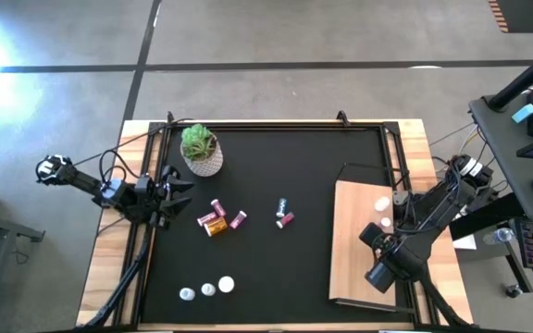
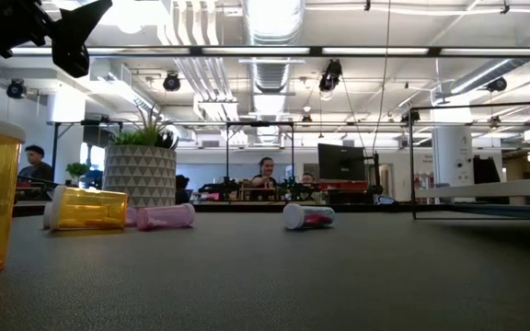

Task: Pick and place medicine bottles onto shelf by color
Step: Put the top orange pill bottle on the shelf, then put the right pink tablet bottle on the shelf

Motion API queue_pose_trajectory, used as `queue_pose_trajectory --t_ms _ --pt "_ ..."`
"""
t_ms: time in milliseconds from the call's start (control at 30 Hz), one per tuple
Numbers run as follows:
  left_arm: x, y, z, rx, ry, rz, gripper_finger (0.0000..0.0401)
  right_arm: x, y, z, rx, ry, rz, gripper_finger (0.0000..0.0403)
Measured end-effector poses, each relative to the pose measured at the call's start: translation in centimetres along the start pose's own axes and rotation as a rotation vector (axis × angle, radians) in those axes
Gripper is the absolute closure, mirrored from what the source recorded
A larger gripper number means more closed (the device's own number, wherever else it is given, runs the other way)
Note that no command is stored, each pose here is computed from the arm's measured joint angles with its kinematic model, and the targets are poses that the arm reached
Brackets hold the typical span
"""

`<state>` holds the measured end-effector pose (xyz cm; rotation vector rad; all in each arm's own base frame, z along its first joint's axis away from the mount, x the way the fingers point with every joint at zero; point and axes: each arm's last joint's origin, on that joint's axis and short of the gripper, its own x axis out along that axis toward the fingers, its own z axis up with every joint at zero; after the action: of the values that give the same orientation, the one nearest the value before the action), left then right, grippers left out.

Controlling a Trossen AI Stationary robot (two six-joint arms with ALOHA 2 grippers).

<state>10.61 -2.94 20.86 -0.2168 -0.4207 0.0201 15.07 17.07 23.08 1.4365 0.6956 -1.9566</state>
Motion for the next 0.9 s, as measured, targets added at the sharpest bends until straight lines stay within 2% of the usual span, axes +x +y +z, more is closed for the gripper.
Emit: queue_pose_trajectory --t_ms 200,467,633,900 --pt "0.0 0.0 0.0 0.000 0.000 0.000 0.0202 -0.4 0.0 0.2 0.002 -0.015 -0.009 0.0097" --pt "0.0 0.0 0.0 0.000 0.000 0.000 0.0202 -2.8 -0.2 0.8 0.002 -0.020 -0.010 0.0045" --pt "0.0 0.0 0.0 0.000 0.000 0.000 0.0202 -3.6 -0.1 0.8 -0.008 0.014 0.036 0.0037" --pt "0.0 0.0 0.0 0.000 0.000 0.000 0.0202 -6.8 -0.1 0.6 -0.034 0.138 0.109 0.0037"
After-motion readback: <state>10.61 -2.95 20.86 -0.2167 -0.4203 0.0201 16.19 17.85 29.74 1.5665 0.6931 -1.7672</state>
